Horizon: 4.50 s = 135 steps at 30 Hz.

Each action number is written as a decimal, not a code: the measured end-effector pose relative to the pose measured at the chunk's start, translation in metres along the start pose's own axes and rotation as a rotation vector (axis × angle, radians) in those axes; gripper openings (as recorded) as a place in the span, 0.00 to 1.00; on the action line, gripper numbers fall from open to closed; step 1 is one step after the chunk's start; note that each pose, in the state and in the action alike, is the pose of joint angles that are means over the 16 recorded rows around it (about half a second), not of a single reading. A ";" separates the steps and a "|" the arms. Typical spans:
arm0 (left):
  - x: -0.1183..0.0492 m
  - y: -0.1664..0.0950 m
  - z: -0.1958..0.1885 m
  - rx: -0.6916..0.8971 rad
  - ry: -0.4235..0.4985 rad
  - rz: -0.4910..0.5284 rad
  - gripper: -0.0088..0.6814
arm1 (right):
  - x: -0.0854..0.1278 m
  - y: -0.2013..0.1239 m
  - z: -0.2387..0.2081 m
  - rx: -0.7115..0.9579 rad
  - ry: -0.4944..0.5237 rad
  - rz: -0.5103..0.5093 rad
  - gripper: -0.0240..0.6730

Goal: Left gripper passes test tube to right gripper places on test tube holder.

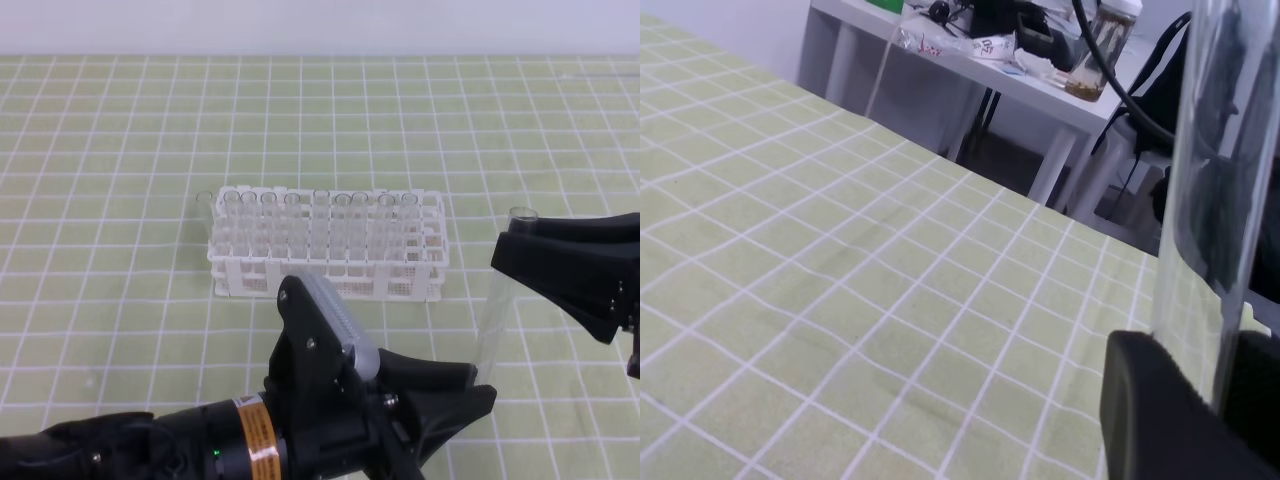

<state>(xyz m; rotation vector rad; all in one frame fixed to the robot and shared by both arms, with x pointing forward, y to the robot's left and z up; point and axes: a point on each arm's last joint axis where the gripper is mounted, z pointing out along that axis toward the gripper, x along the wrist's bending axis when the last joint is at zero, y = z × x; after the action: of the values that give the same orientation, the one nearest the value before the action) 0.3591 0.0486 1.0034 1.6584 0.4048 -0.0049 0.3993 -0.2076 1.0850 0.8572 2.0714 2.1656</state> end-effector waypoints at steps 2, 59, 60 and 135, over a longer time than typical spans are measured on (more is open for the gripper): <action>0.000 0.000 0.000 0.002 0.001 0.000 0.16 | 0.000 0.000 0.000 0.000 0.000 0.000 0.19; 0.012 0.019 -0.157 0.656 0.770 0.080 0.39 | -0.013 0.003 -0.001 0.018 -0.143 -0.352 0.18; 0.013 0.018 -0.158 0.666 0.777 0.078 0.39 | -0.013 0.004 -0.001 0.017 -0.144 -0.354 0.18; 0.013 0.017 -0.160 0.691 0.793 0.072 0.39 | -0.030 0.054 0.090 -0.194 -0.787 -0.227 0.18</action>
<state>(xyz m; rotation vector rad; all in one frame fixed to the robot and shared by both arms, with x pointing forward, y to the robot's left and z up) 0.3389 0.2050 1.0382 2.3207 1.0221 0.6471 0.4793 -0.1433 1.1214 1.1346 1.4554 1.5167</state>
